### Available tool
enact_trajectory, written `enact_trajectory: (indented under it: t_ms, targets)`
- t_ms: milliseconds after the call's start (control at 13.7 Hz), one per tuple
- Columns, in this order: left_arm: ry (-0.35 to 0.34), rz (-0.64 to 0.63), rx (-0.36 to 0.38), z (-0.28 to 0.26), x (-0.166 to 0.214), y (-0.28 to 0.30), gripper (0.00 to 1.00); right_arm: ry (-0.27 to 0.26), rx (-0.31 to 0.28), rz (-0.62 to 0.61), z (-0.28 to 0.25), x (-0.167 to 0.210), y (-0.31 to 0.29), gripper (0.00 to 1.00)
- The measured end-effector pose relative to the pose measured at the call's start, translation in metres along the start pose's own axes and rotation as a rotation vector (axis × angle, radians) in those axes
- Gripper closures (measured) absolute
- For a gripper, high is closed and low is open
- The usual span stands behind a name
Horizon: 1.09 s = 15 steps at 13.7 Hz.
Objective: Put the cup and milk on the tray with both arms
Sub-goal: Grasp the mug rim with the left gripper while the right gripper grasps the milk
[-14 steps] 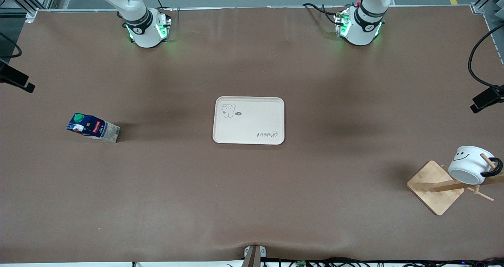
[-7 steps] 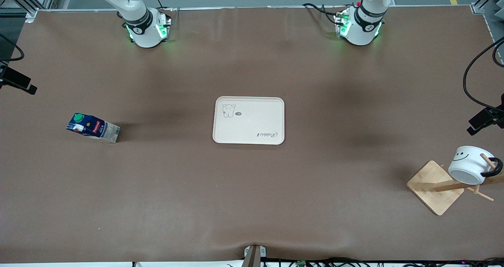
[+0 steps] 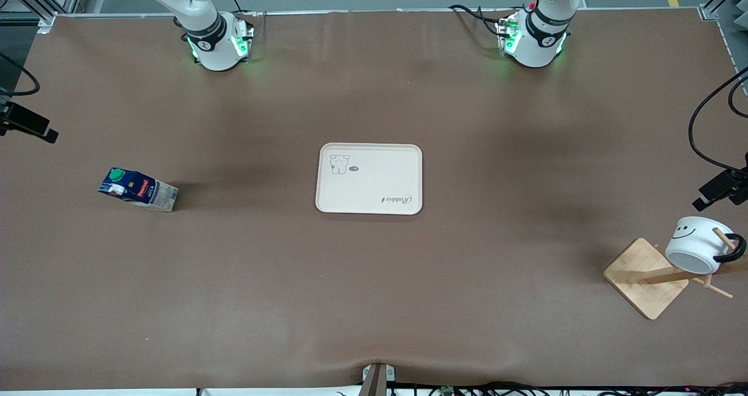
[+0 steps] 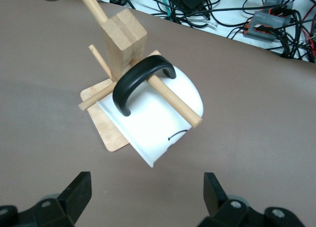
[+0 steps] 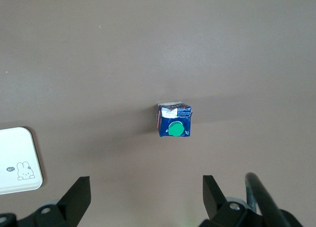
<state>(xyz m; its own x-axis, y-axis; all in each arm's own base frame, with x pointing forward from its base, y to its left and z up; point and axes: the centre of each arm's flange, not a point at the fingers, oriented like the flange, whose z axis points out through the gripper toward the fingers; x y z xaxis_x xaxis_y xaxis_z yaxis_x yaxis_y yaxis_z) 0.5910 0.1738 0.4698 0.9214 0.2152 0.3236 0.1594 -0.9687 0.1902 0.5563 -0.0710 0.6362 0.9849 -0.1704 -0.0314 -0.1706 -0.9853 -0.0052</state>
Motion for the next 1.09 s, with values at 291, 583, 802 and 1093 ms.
enact_trajectory:
  t_ms: [291, 583, 802, 1093]
  targets:
    - [0.052, 0.066, -0.070, 0.028, 0.001, -0.024, 0.00, -0.010, -0.003, -0.001, 0.005, 0.003, -0.001, 0.00]
    - [0.076, 0.096, -0.121, 0.045, 0.004, -0.027, 0.00, -0.016, -0.006, -0.003, 0.010, 0.006, -0.002, 0.00]
    - [0.086, 0.110, -0.128, 0.044, 0.011, -0.021, 0.09, 0.002, -0.005, -0.003, 0.009, 0.008, -0.002, 0.00]
    - [0.097, 0.141, -0.131, 0.041, 0.016, -0.014, 0.35, -0.003, -0.008, -0.011, 0.014, 0.011, -0.008, 0.00]
